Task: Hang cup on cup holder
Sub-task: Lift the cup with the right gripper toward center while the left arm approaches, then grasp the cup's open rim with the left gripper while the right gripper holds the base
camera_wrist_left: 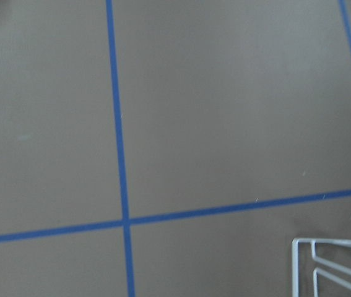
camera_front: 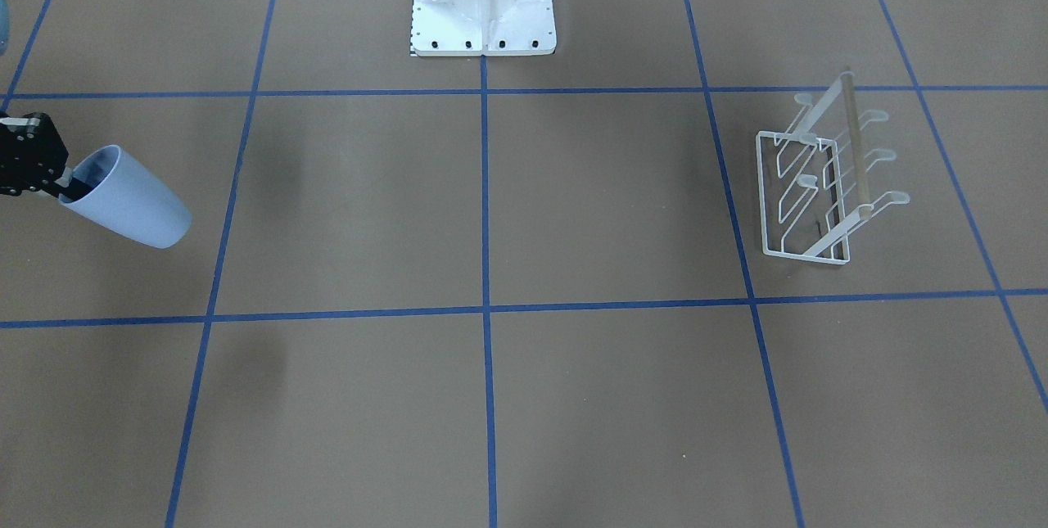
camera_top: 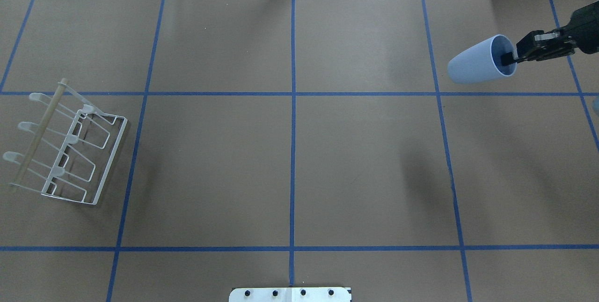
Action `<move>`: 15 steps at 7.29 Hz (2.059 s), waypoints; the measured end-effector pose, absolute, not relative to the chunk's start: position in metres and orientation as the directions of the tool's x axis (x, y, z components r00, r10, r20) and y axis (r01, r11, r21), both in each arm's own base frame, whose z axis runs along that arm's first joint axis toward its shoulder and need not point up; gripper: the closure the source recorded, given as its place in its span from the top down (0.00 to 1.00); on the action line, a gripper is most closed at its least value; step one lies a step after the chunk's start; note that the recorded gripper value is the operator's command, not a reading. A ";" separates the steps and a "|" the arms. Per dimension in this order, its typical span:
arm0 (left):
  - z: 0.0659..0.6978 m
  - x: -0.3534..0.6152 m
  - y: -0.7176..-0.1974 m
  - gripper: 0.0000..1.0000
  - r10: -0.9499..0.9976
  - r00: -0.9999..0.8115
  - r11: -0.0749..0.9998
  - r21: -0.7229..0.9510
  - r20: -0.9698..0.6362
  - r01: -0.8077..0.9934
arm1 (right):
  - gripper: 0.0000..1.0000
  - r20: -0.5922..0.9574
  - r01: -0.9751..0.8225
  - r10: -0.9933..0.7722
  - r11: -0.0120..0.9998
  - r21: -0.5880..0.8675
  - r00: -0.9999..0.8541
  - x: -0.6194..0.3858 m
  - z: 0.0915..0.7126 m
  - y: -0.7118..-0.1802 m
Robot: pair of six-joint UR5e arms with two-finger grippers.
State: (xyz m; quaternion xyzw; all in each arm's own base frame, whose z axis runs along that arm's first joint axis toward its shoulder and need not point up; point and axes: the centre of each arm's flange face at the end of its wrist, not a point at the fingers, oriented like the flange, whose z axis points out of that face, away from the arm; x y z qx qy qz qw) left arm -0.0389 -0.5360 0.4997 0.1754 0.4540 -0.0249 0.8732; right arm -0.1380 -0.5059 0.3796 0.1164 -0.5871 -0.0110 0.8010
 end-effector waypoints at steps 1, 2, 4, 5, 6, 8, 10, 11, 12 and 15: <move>0.482 -0.031 -0.532 0.99 0.121 0.519 0.926 0.285 -0.846 0.248 | 0.00 0.963 -0.148 -0.136 0.974 0.173 0.234 -0.146 0.367 -0.494; 0.466 -0.024 -0.527 0.98 0.128 0.455 0.914 0.283 -0.881 0.291 | 0.00 0.978 -0.163 -0.123 0.975 0.151 0.171 -0.151 0.358 -0.484; 0.432 0.005 -0.509 0.98 0.142 0.298 0.892 0.252 -0.944 0.374 | 0.00 0.992 -0.168 -0.117 0.978 0.124 0.052 -0.157 0.345 -0.463; 0.419 0.024 -0.497 0.98 0.160 0.218 0.890 0.236 -0.963 0.389 | 0.00 0.993 -0.165 -0.122 0.979 0.119 -0.007 -0.160 0.339 -0.452; 0.407 0.042 -0.488 0.98 0.174 0.145 0.895 0.218 -0.974 0.388 | 0.00 0.989 -0.160 -0.134 0.979 0.124 -0.054 -0.161 0.335 -0.442; 0.370 0.094 -0.474 0.98 0.180 -0.030 0.910 0.155 -0.983 0.384 | 0.00 0.973 -0.160 -0.193 0.972 0.173 -0.125 -0.168 0.325 -0.427; 0.336 0.154 -0.455 0.98 0.157 -0.239 0.929 0.062 -0.958 0.364 | 0.00 0.933 -0.203 -0.268 0.954 0.221 -0.240 -0.184 0.314 -0.408; 0.314 0.179 -0.448 0.98 0.125 -0.335 0.940 0.003 -0.934 0.342 | 0.00 0.902 -0.236 -0.284 0.948 0.213 -0.326 -0.198 0.309 -0.396; 0.287 0.202 -0.443 0.98 0.086 -0.423 0.948 -0.057 -0.902 0.313 | 0.00 0.866 -0.257 -0.291 0.946 0.198 -0.405 -0.216 0.303 -0.383; 0.211 0.284 -0.417 0.98 -0.050 -0.635 0.959 -0.216 -0.771 0.186 | 0.00 0.781 -0.260 -0.293 0.950 0.172 -0.551 -0.262 0.271 -0.362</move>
